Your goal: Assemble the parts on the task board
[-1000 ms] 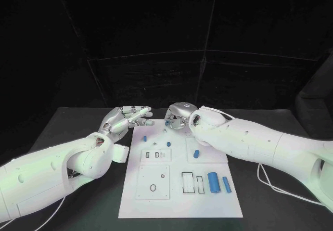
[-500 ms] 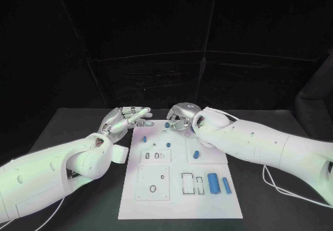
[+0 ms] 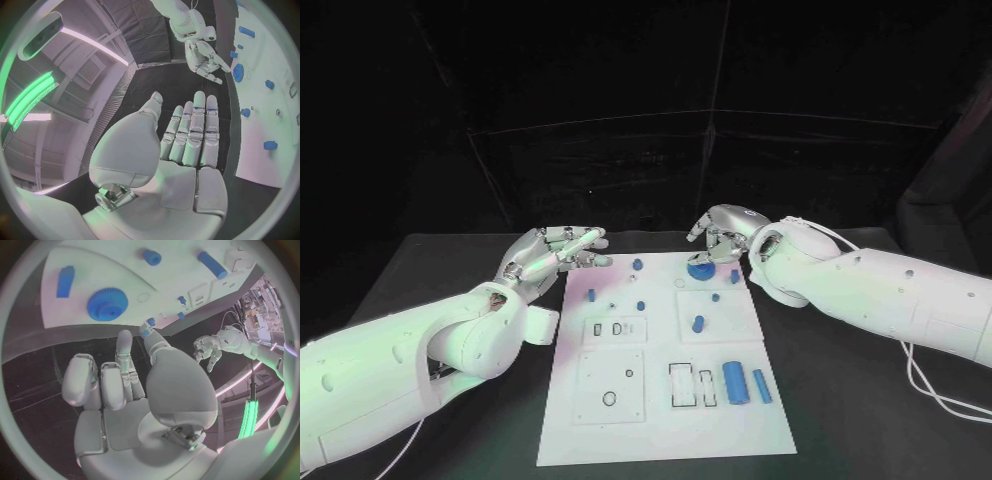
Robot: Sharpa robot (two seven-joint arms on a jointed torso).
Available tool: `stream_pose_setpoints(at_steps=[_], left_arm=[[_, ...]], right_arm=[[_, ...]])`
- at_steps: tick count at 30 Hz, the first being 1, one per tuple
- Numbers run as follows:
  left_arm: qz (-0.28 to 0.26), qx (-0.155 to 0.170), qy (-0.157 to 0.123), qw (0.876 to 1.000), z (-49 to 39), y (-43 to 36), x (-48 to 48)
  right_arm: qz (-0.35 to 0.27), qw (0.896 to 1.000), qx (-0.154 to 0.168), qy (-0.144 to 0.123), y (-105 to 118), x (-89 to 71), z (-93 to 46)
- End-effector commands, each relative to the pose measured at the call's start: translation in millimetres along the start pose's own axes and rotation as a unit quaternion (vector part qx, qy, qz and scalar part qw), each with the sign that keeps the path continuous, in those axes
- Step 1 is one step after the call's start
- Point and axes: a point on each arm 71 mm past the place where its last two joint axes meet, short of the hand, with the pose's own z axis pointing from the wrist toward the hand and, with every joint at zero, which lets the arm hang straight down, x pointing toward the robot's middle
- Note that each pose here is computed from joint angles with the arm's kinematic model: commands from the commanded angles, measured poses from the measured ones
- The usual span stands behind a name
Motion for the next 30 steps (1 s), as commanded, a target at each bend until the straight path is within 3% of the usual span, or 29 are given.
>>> stream_pose_setpoints(at_steps=[1,6,14,30], left_arm=[[-0.002,0.003,0.008,1.0,0.7,-1.1,1.5],[-0.003,0.003,0.009,1.0,1.5,-0.6,2.0],[-0.002,0.002,0.007,1.0,2.4,0.4,1.0],[-0.002,0.0,0.008,1.0,3.1,2.0,1.1]], right_arm=[[0.019,0.998,0.047,0.047,-9.4,3.7,-2.5],[0.016,0.995,0.066,0.067,-17.8,4.5,-4.4],[0.008,0.994,0.069,0.087,-15.9,9.4,0.5],[-0.001,0.995,0.067,0.072,-13.3,10.2,8.5]])
